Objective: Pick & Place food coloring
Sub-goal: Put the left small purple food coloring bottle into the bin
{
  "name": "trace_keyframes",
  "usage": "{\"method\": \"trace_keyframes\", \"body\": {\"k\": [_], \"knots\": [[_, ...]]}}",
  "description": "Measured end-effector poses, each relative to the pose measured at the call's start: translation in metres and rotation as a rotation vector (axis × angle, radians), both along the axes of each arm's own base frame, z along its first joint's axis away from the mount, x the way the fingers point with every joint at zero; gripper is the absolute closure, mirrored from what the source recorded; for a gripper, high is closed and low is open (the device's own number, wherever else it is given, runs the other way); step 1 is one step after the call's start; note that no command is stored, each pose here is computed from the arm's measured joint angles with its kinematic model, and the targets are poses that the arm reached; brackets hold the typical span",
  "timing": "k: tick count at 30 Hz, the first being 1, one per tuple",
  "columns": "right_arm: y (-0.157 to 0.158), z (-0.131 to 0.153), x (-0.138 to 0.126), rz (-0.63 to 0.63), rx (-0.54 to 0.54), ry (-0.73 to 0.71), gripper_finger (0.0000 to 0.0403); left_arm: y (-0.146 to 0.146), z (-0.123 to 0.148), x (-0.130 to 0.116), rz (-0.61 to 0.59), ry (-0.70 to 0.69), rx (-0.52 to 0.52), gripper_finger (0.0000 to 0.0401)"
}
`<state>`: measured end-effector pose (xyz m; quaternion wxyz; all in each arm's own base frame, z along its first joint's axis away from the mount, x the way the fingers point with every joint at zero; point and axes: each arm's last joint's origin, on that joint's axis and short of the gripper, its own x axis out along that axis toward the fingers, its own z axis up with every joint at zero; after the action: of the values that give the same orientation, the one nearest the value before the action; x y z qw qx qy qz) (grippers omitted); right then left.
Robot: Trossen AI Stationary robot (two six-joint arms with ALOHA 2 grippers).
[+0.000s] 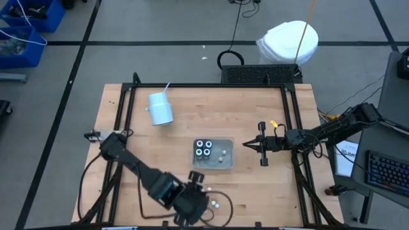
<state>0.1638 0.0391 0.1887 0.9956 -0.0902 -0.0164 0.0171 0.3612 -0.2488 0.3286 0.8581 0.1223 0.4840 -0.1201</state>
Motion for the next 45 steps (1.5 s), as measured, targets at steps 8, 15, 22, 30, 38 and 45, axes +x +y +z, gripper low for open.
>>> {"method": "trace_keyframes", "body": {"k": [8,15,22,30,38,45], "knots": [[0.0,0.0,0.0,0.0,0.02,0.006,0.0403,0.001,-0.064,0.009,0.045,0.042,0.065,0.0216],[0.0,-0.001,0.0,0.0,0.018,0.008,0.0403,0.016,-0.121,0.009,0.032,0.2,-0.029,0.0172],[0.0,-0.001,0.0,0.0,0.016,0.008,0.0403,0.029,-0.149,0.008,0.048,0.262,-0.057,0.016],[0.0,-0.001,0.0,-0.001,0.016,0.008,0.0403,0.033,-0.159,0.006,0.067,0.288,-0.094,0.016],[0.0,-0.001,0.0,-0.001,0.016,0.008,0.0403,0.032,-0.159,0.008,0.077,0.28,-0.114,0.016],[0.0,-0.001,0.0,-0.001,0.016,0.008,0.0403,0.03,-0.159,0.006,0.101,0.295,-0.14,0.016]]}}
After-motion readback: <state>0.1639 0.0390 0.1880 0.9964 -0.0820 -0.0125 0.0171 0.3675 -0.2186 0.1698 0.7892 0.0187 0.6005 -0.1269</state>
